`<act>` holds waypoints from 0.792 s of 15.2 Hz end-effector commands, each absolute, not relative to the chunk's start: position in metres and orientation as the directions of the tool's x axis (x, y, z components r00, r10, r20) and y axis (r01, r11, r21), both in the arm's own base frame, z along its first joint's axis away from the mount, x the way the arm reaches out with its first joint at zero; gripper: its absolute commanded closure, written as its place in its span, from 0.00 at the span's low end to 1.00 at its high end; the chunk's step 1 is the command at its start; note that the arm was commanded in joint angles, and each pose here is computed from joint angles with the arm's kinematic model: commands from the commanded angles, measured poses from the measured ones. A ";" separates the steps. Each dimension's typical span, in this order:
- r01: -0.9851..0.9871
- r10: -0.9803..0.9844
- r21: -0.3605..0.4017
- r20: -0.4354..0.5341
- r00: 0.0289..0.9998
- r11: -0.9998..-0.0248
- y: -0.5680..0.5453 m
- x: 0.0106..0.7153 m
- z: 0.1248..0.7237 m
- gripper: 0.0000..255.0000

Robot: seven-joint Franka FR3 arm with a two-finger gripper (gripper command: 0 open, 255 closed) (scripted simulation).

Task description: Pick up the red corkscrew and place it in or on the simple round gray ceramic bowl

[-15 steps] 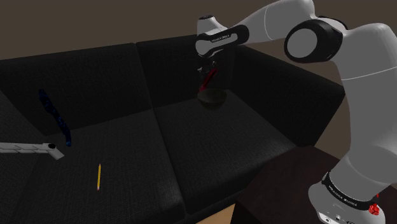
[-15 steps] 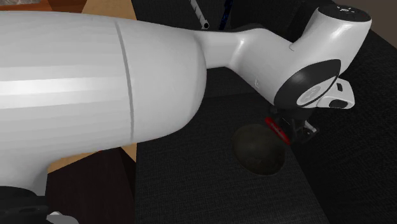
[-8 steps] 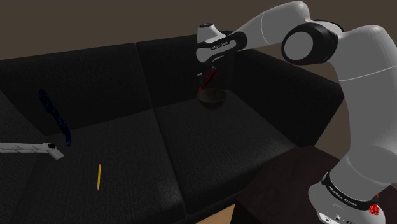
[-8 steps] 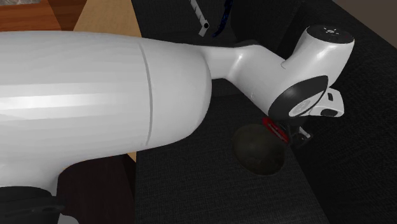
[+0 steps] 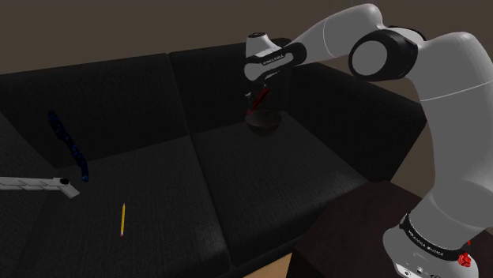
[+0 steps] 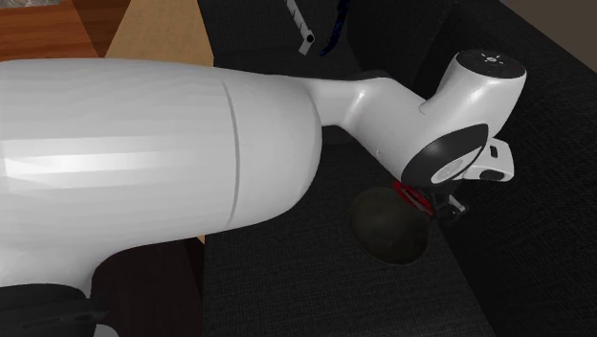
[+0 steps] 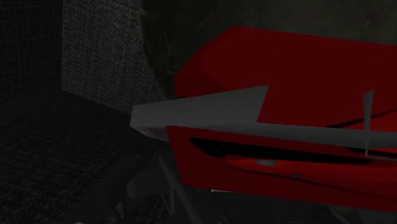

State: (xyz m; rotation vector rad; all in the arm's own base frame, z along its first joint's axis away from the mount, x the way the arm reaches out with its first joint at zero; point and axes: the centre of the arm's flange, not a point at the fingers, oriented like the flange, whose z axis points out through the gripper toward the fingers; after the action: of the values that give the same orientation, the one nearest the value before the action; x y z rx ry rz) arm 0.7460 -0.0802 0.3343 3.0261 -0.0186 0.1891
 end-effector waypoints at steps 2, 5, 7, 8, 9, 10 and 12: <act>-0.016 -0.007 0.106 0.090 0.996 -0.994 -0.078 0.743 0.317 1.00; -0.016 -0.007 0.106 0.091 0.996 -0.994 -0.078 0.745 0.318 0.00; -0.016 -0.007 0.106 0.091 0.996 -0.994 -0.079 0.746 0.317 0.00; -0.016 -0.007 0.106 0.090 0.996 -0.994 -0.078 0.743 0.317 0.00; -0.016 -0.007 0.106 0.090 0.996 -0.994 -0.076 0.742 0.330 0.00; -0.016 -0.007 0.106 0.090 0.996 -0.994 -0.075 0.741 0.344 0.00; -0.016 -0.007 0.106 0.090 0.996 -0.994 -0.073 0.739 0.367 0.00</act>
State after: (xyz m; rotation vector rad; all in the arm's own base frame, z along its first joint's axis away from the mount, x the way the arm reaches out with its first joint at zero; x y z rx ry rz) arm 0.7432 -0.0736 0.3571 3.0316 -0.0178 0.1402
